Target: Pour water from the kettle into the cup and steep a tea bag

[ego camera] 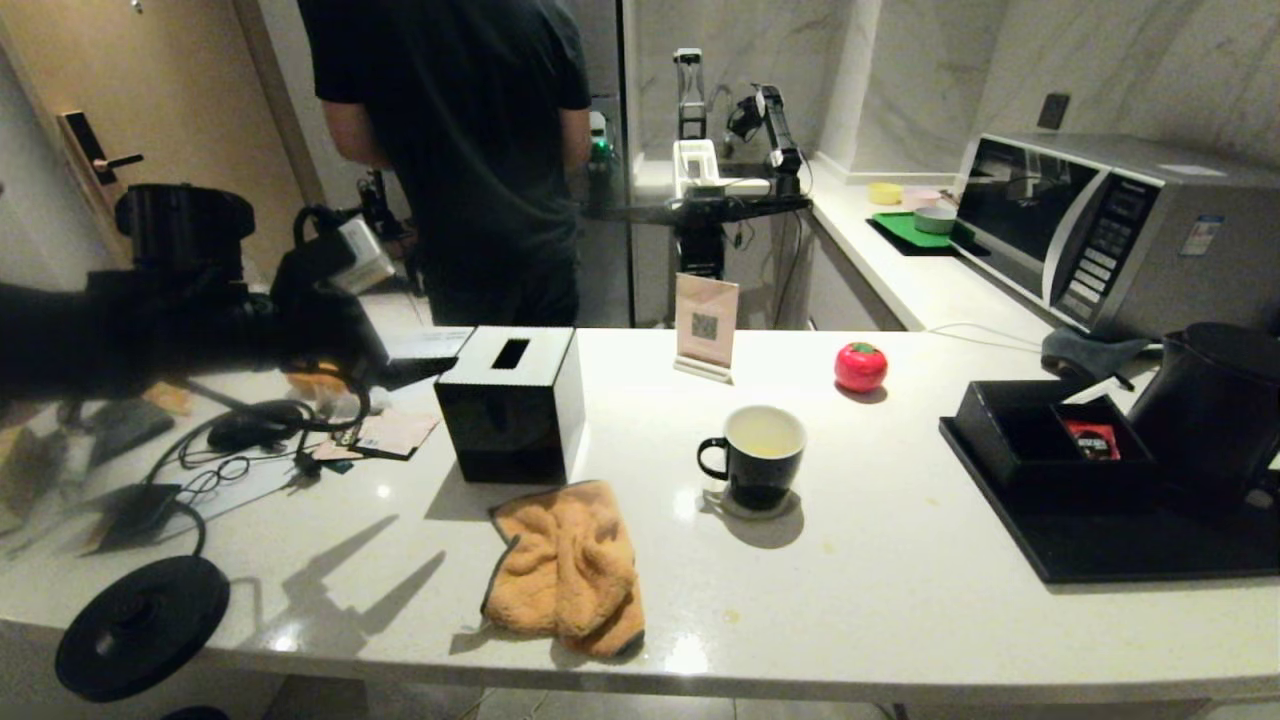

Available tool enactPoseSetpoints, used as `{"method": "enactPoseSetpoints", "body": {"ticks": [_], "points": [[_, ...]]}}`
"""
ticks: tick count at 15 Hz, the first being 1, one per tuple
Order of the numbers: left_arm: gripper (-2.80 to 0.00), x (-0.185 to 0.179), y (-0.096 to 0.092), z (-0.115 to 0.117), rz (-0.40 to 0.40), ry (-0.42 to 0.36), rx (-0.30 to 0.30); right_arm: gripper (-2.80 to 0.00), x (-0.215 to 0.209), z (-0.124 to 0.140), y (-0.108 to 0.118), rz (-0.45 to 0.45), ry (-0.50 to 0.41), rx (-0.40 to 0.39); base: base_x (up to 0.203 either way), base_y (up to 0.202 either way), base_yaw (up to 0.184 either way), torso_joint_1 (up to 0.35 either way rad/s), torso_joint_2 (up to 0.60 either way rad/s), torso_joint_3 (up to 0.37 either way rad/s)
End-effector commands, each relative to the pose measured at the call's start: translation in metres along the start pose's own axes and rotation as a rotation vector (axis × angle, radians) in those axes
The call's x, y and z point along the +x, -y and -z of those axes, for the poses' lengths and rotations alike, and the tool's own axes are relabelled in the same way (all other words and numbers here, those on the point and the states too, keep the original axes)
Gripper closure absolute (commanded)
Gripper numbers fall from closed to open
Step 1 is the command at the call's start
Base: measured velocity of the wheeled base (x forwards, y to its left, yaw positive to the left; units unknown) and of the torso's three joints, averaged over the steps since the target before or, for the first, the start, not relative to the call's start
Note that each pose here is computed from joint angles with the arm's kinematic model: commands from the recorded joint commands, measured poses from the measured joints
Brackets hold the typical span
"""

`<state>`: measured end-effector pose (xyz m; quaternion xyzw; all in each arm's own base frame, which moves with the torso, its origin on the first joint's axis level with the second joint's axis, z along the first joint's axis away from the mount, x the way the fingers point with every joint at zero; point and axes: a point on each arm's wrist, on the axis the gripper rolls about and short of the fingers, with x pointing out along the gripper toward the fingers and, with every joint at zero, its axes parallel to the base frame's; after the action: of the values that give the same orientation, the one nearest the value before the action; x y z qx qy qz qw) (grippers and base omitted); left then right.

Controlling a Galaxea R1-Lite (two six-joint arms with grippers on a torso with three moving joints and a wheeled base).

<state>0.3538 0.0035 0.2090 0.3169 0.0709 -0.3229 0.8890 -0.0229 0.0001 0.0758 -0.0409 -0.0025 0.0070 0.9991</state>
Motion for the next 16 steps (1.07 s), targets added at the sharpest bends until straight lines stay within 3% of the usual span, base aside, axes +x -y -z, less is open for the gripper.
{"method": "enactPoseSetpoints", "body": {"ticks": [1, 7, 11, 16], "points": [[-2.8, -0.004, 0.0, -0.004, -0.004, 0.01, 0.011, 0.0, 0.0, 0.0, 0.0, -0.001, 0.0, -0.001, 0.0, 0.0, 0.0, 0.0, 0.0, 0.0], [-2.8, -0.02, 0.0, -0.02, -0.014, 0.056, 0.002, 0.0, 0.0, 0.0, 0.0, -0.001, 0.0, -0.001, 0.0, 0.0, 0.0, 0.0, 0.0, 0.0], [-2.8, -0.046, 0.012, -0.036, -0.03, 0.086, -0.094, 0.0, 0.0, 0.0, 0.0, -0.001, -0.001, 0.0, 0.0, 0.0, 0.0, 0.0, 0.0, 0.0], [-2.8, -0.071, 0.024, -0.052, -0.059, 0.182, -0.224, 0.0, 0.0, 0.0, 0.0, 0.0, -0.001, -0.001, 0.0, 0.0, 0.0, 0.0, 0.0, 0.0]]}}
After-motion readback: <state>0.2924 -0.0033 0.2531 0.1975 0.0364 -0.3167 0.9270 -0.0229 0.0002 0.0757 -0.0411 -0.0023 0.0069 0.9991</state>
